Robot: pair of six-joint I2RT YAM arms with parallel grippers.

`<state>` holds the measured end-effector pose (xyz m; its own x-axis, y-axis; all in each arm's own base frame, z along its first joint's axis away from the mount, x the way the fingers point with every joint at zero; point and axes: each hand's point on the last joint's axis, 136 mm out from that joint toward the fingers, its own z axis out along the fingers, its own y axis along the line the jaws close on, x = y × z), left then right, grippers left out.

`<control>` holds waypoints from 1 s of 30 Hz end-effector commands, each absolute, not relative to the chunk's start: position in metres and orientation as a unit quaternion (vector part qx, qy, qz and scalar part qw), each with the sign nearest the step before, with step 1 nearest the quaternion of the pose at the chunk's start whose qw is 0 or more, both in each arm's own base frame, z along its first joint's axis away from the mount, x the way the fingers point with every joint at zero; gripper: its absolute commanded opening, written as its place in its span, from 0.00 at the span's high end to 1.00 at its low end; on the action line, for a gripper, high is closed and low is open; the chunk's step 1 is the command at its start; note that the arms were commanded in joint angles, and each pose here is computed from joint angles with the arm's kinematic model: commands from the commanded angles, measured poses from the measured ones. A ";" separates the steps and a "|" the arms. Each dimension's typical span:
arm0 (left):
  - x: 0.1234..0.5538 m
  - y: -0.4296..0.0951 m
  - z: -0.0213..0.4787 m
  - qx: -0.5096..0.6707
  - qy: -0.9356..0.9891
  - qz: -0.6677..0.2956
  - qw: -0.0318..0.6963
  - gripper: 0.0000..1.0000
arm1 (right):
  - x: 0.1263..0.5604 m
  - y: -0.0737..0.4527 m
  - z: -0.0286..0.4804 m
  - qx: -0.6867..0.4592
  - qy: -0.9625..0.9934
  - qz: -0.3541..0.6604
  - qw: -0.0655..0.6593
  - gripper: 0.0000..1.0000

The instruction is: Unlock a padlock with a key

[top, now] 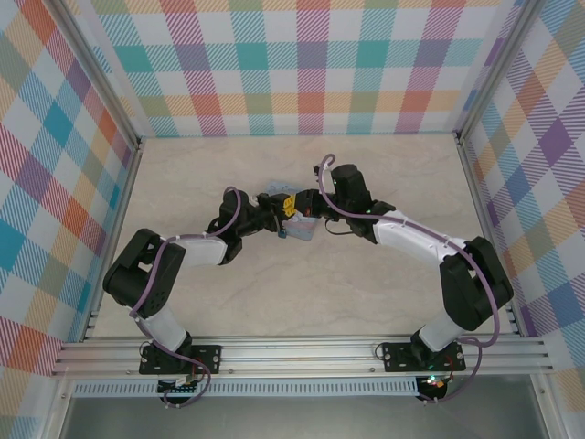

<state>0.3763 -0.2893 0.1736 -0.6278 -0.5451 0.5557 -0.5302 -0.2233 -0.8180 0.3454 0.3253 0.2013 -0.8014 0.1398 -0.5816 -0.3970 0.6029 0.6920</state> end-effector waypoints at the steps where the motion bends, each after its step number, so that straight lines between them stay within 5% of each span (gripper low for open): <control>1: 0.373 -0.295 0.178 -0.450 0.598 -0.662 -0.033 0.87 | 0.342 0.324 0.216 -0.084 0.832 0.442 0.325 1.00; 23: 0.375 -0.296 0.173 -0.447 0.605 -0.659 -0.026 0.96 | 0.340 0.317 0.213 -0.078 0.837 0.431 0.329 1.00; 30: 0.383 -0.293 0.191 -0.391 0.641 -0.659 0.056 1.00 | 0.336 0.310 0.215 -0.070 0.832 0.448 0.320 0.95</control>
